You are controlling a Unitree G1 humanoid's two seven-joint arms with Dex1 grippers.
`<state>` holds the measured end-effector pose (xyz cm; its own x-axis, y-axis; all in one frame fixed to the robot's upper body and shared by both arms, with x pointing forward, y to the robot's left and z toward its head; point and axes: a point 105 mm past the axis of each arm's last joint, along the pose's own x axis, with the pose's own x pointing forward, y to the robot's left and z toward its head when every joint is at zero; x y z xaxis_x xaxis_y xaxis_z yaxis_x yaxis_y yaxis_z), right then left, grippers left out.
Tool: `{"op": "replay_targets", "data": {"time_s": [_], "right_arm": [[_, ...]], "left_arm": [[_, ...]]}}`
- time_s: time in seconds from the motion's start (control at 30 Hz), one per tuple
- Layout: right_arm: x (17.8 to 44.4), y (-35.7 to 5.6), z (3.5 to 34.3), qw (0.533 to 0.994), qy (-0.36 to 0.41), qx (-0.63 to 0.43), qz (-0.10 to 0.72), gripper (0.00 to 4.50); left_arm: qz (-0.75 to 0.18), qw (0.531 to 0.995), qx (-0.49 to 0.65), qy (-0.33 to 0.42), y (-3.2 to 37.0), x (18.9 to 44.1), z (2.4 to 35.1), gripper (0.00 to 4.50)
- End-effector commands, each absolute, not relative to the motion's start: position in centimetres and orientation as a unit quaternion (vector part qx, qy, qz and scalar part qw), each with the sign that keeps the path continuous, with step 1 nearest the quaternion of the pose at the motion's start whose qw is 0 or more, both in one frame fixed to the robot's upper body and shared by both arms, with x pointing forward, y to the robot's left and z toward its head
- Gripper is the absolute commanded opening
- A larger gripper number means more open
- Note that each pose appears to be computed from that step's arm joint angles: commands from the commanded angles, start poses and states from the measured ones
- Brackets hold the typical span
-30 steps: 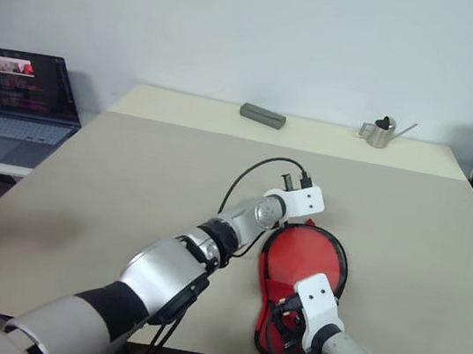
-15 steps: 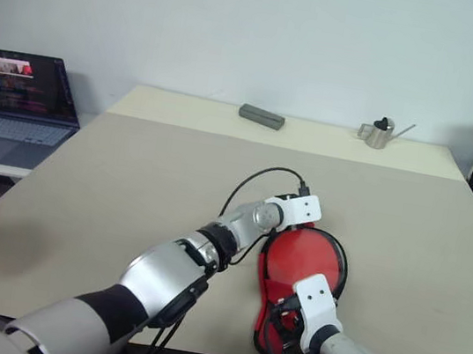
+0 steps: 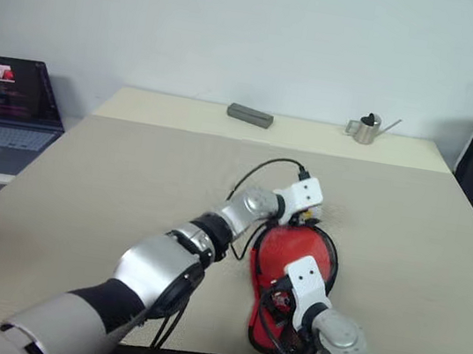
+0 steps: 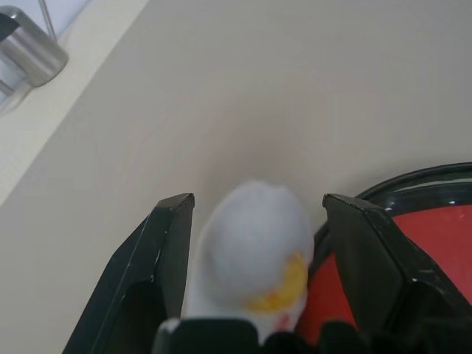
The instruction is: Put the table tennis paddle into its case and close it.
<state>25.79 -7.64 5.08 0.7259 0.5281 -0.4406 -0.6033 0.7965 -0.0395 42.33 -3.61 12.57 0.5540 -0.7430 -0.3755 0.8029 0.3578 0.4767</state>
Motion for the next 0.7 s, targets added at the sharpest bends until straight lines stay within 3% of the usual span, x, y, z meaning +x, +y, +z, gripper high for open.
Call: {"op": "replay_targets", "data": {"time_s": [0.03,0.33,0.43,0.5,0.7], "right_arm": [[25.0,-7.9,1.2,0.901,0.287,-0.077,0.315,4.5],[26.0,-7.4,1.1,0.897,0.279,-0.084,0.331,4.5],[26.1,-7.4,1.1,0.897,0.277,-0.085,0.333,4.5],[26.2,-7.4,1.2,0.897,0.276,-0.085,0.334,4.5],[26.4,-7.3,1.4,0.899,0.27,-0.083,0.336,4.5]], "left_arm": [[-0.469,0.821,0.325,0.016,-2.8,42.9,14.7,3.03],[-0.522,0.807,0.274,0.041,-1.9,42.0,14.1,3.03],[-0.53,0.806,0.261,0.037,-2.2,41.8,14.3,3.67],[-0.543,0.798,0.258,0.035,-2.6,41.5,14.3,4.35],[-0.565,0.786,0.249,0.0,-2.2,41.3,16.4,4.47]]}}
